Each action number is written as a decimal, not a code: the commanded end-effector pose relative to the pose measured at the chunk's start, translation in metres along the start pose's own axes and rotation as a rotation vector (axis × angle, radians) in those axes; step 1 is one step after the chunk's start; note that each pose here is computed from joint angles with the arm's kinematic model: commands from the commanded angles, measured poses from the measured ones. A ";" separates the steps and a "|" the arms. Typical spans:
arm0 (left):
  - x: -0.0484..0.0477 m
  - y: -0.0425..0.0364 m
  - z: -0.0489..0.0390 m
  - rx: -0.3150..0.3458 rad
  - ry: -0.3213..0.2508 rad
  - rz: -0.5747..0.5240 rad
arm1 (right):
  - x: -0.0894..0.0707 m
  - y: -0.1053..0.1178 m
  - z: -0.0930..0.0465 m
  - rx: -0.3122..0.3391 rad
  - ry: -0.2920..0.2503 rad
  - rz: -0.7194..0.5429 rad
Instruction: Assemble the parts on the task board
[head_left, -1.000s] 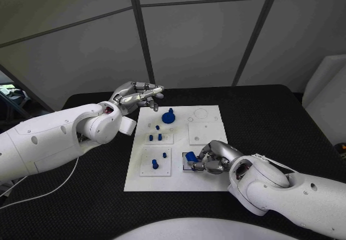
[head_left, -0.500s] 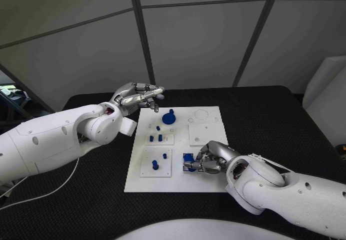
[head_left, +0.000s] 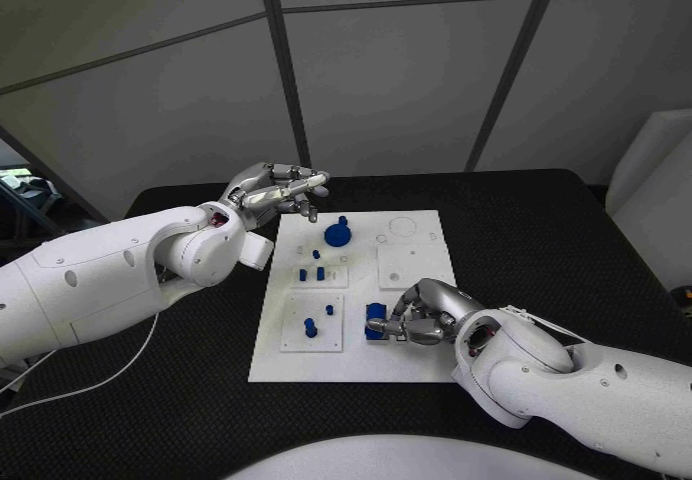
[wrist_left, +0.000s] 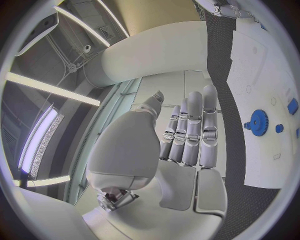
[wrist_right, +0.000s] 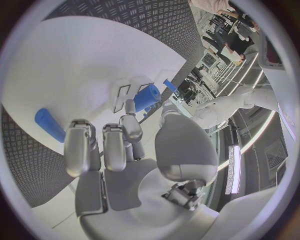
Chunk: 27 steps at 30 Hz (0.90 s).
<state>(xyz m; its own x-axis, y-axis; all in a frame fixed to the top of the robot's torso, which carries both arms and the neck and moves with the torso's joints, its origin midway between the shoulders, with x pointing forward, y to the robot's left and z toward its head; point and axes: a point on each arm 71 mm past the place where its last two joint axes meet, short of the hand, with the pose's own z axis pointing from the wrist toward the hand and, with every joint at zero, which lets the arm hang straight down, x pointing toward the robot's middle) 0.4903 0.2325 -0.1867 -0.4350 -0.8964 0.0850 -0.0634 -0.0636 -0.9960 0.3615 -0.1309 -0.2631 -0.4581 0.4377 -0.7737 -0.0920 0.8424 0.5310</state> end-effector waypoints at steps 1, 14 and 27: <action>0.0002 -0.0008 -0.0002 0.003 0.010 -0.005 | -0.003 0.005 -0.003 -0.055 -0.031 -0.005; 0.0015 -0.0002 0.0009 0.000 0.015 -0.007 | -0.006 0.001 -0.002 -0.038 -0.059 -0.045; 0.0010 0.0003 0.0008 -0.005 0.016 -0.007 | -0.006 -0.002 -0.002 -0.030 -0.054 -0.062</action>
<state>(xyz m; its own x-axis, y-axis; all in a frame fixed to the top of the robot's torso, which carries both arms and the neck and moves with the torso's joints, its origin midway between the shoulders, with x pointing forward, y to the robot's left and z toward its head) 0.4908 0.2321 -0.1876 -0.4376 -0.8950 0.0860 -0.0692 -0.0619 -0.9957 0.3603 -0.1315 -0.2581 -0.4154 0.4126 -0.8107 -0.1537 0.8466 0.5096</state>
